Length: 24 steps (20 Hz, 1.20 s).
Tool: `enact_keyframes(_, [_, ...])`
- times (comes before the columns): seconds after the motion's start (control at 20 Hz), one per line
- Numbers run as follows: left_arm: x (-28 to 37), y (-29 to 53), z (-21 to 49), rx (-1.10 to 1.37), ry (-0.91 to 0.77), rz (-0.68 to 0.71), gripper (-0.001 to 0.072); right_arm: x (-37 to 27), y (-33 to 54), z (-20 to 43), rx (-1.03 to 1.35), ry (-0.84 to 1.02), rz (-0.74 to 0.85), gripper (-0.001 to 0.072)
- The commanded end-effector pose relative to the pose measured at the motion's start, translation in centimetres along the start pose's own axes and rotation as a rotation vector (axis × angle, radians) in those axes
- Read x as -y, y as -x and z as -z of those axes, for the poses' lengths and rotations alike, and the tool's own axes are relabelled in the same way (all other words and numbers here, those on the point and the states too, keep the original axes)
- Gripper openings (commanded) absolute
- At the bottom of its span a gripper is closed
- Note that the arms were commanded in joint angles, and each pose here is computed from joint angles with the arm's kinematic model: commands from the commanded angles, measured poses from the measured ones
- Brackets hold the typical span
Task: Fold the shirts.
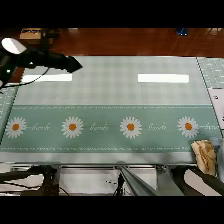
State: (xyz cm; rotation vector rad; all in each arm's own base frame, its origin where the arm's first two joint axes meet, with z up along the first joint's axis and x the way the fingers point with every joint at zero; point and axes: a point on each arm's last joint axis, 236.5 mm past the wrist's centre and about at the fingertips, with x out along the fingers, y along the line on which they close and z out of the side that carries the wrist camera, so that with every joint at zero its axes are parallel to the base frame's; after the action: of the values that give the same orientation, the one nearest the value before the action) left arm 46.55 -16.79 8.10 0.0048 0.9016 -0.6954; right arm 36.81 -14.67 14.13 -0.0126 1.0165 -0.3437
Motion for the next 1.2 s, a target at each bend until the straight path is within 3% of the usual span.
enact_keyframes(0.0, [-1.9,1.2,3.8,-0.287,-0.061,-0.363,0.0477,-17.2,-1.6,0.5,-0.065,0.227,-0.292,0.0539])
enact_keyframes(0.15, [-0.1,1.0,4.6,-0.341,-0.085,-0.375,0.049,-21.9,-1.9,2.6,-0.116,0.337,-0.337,0.0539])
enact_keyframes(0.2, [0.3,0.9,5.0,-0.355,-0.075,-0.371,0.0585,-22.7,-1.8,2.9,-0.12,0.35,-0.348,0.0539])
enact_keyframes(0.3, [0.5,1.0,5.5,-0.38,-0.067,-0.368,0.068,-23.1,-1.7,3.1,-0.126,0.345,-0.358,0.0539])
enact_keyframes(1.15, [0.5,1.1,5.8,-0.391,-0.063,-0.367,0.0676,-22.9,-1.8,2.9,-0.121,0.338,-0.352,0.0537])
